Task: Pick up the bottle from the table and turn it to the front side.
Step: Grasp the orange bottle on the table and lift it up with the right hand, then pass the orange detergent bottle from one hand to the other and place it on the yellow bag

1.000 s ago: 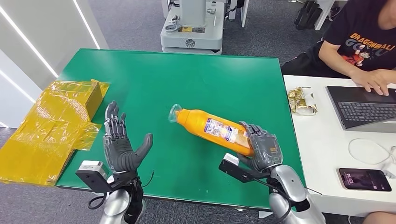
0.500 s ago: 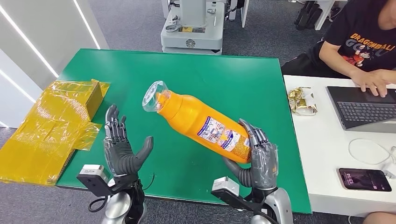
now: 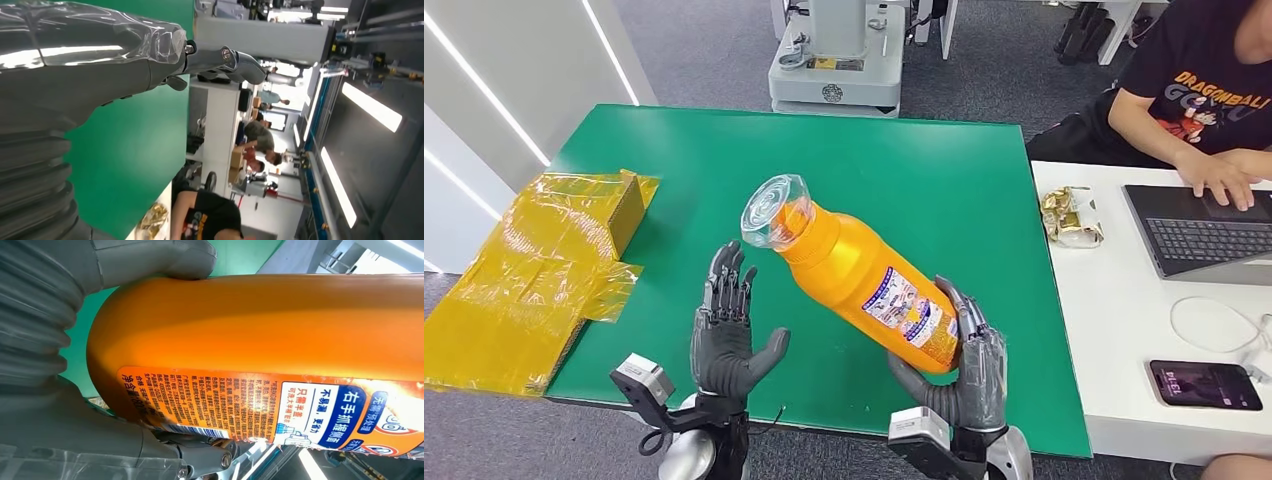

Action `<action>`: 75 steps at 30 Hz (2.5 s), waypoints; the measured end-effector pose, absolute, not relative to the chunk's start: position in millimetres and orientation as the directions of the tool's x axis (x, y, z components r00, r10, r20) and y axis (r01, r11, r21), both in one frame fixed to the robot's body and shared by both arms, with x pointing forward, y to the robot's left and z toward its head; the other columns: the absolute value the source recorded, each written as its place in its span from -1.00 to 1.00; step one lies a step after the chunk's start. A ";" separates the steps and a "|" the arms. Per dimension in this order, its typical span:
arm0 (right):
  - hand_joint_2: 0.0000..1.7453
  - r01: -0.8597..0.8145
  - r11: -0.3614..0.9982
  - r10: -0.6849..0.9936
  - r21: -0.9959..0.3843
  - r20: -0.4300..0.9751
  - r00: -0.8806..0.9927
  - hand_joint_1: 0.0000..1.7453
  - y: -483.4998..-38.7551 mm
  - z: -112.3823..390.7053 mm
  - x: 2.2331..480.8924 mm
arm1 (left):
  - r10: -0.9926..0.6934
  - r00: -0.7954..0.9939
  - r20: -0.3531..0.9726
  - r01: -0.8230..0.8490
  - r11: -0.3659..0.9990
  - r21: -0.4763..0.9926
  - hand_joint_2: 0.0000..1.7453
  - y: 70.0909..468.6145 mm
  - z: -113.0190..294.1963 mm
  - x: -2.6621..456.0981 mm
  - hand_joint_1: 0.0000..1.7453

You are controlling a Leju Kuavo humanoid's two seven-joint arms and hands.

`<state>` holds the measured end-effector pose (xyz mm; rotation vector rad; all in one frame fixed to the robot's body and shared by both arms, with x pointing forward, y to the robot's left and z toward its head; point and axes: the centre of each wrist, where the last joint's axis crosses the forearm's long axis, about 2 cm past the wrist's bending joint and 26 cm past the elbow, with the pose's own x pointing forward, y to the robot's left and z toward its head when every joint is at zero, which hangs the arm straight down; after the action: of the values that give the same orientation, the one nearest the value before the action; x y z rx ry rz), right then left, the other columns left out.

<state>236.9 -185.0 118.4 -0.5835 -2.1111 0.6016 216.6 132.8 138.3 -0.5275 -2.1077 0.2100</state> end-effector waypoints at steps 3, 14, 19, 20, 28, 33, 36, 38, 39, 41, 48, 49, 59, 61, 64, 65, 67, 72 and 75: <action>1.00 0.188 0.774 0.595 -0.605 0.594 -0.542 1.00 -185.1 118.7 242.0 | 0.439 -0.480 0.759 0.307 0.895 -0.324 1.00 132.2 137.2 214.8 -1.00; 1.00 0.109 0.761 0.578 -0.639 0.593 -0.561 1.00 -184.8 119.8 281.6 | 0.403 -0.501 0.766 0.297 0.911 -0.284 1.00 136.7 137.7 218.5 -1.00; 1.00 0.045 0.744 0.575 -0.667 0.604 -0.552 1.00 -179.9 115.3 297.7 | 0.394 -0.517 0.760 0.303 0.915 -0.267 1.00 136.6 141.6 223.1 -1.00; 1.00 0.031 0.739 0.574 -0.673 0.605 -0.552 1.00 -178.6 114.5 300.7 | 0.394 -0.519 0.759 0.305 0.914 -0.266 1.00 136.6 142.4 223.9 -1.00; 1.00 -0.120 0.680 0.551 -0.724 0.612 -0.568 1.00 -158.8 106.8 322.4 | 0.461 -0.483 0.744 0.384 0.876 -0.293 1.00 136.5 146.1 228.1 -1.00; 1.00 -0.140 0.665 0.546 -0.734 0.605 -0.579 1.00 -149.4 103.7 327.5 | 0.459 -0.481 0.747 0.386 0.876 -0.290 1.00 139.1 146.0 229.5 -1.00; 1.00 -0.148 0.658 0.543 -0.738 0.602 -0.586 1.00 -144.1 103.6 328.1 | 0.456 -0.480 0.749 0.385 0.877 -0.288 1.00 139.8 145.7 230.2 -1.00; 1.00 -0.154 0.654 0.542 -0.740 0.601 -0.588 1.00 -141.8 103.3 328.0 | 0.456 -0.478 0.751 0.385 0.877 -0.287 1.00 139.8 145.1 230.7 -1.00; 1.00 -0.157 0.653 0.541 -0.741 0.601 -0.588 1.00 -140.9 103.1 327.8 | 0.455 -0.476 0.753 0.386 0.877 -0.287 1.00 139.7 144.6 230.9 -1.00; 1.00 -0.164 0.650 0.539 -0.742 0.603 -0.588 1.00 -139.2 102.5 327.3 | 0.455 -0.473 0.754 0.387 0.876 -0.287 1.00 139.6 144.0 231.6 -1.00; 1.00 -0.205 0.631 0.533 -0.749 0.610 -0.586 1.00 -134.8 101.6 327.8 | 0.470 -0.453 0.758 0.385 0.870 -0.309 1.00 140.4 142.1 234.3 -1.00; 1.00 -0.214 0.624 0.534 -0.751 0.610 -0.585 1.00 -133.6 101.3 327.8 | 0.460 -0.459 0.760 0.375 0.876 -0.304 1.00 141.3 141.7 234.8 -1.00; 1.00 -0.283 0.557 0.558 -0.780 0.605 -0.568 1.00 -125.0 99.3 326.6 | 0.205 -0.624 0.754 0.165 0.978 -0.129 1.00 170.4 146.8 244.8 -1.00; 1.00 -0.289 0.553 0.556 -0.782 0.604 -0.571 1.00 -123.9 100.5 327.6 | 0.177 -0.642 0.746 0.144 0.984 -0.109 1.00 175.4 148.9 246.4 -1.00; 1.00 -0.292 0.550 0.551 -0.782 0.603 -0.576 1.00 -121.5 103.3 330.0 | 0.155 -0.656 0.738 0.128 0.987 -0.093 1.00 178.8 151.7 248.8 -1.00; 1.00 -0.294 0.549 0.550 -0.782 0.603 -0.578 1.00 -120.8 104.4 330.9 | 0.151 -0.660 0.736 0.126 0.988 -0.090 1.00 179.4 152.6 249.6 -1.00; 1.00 -0.294 0.548 0.547 -0.783 0.601 -0.582 1.00 -119.5 106.5 332.8 | 0.146 -0.666 0.732 0.123 0.989 -0.086 1.00 180.1 154.1 250.9 -1.00; 1.00 -0.298 0.552 0.541 -0.779 0.606 -0.583 1.00 -117.2 110.3 336.6 | 0.150 -0.673 0.724 0.127 0.988 -0.087 1.00 181.1 158.0 255.1 -0.16; 1.00 -0.297 0.557 0.538 -0.776 0.609 -0.583 1.00 -116.2 112.9 339.7 | 0.162 -0.676 0.719 0.148 0.986 -0.083 1.00 180.7 161.4 258.3 0.98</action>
<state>339.7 -116.2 112.9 -0.1959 -1.8773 1.1474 258.3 180.7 161.4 -0.2146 -2.3229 0.0225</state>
